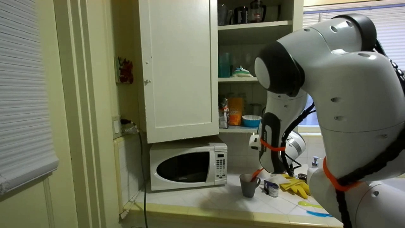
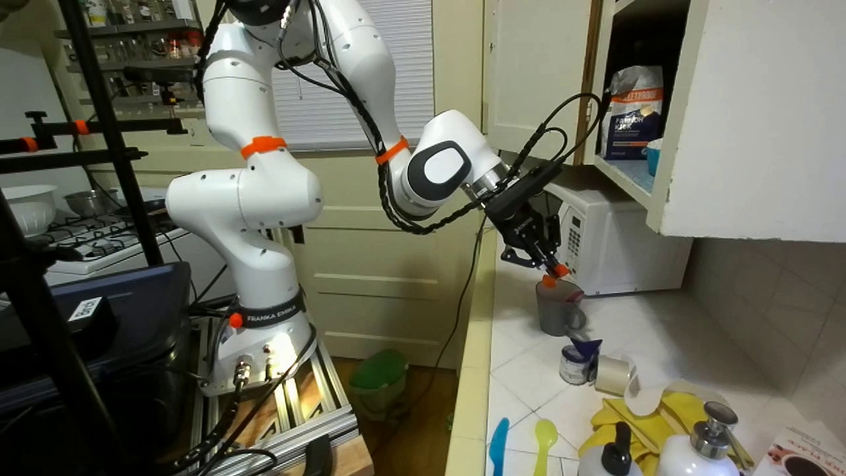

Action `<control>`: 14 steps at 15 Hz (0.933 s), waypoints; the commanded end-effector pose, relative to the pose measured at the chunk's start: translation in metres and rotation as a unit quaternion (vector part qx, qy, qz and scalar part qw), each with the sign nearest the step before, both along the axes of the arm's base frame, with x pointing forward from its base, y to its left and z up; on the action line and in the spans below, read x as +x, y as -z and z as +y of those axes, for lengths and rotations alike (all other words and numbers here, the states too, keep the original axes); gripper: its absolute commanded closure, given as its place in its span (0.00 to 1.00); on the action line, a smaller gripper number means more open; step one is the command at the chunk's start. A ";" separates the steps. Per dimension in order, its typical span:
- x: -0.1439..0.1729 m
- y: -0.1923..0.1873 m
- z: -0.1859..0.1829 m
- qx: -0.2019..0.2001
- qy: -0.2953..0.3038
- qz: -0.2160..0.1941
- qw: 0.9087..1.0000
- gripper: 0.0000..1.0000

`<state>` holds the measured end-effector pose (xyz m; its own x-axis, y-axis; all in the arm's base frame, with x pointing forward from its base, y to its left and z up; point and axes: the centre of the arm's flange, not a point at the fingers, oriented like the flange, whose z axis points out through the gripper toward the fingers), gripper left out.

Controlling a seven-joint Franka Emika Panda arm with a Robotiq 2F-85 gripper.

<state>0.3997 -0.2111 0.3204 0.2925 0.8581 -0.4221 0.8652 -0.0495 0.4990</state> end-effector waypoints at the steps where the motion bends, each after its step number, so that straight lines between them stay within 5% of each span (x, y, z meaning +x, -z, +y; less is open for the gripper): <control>1: 0.021 0.031 -0.007 -0.002 0.005 -0.015 1.000 0.97; 14: 0.039 0.058 -0.004 0.003 -0.016 -0.009 1.000 0.97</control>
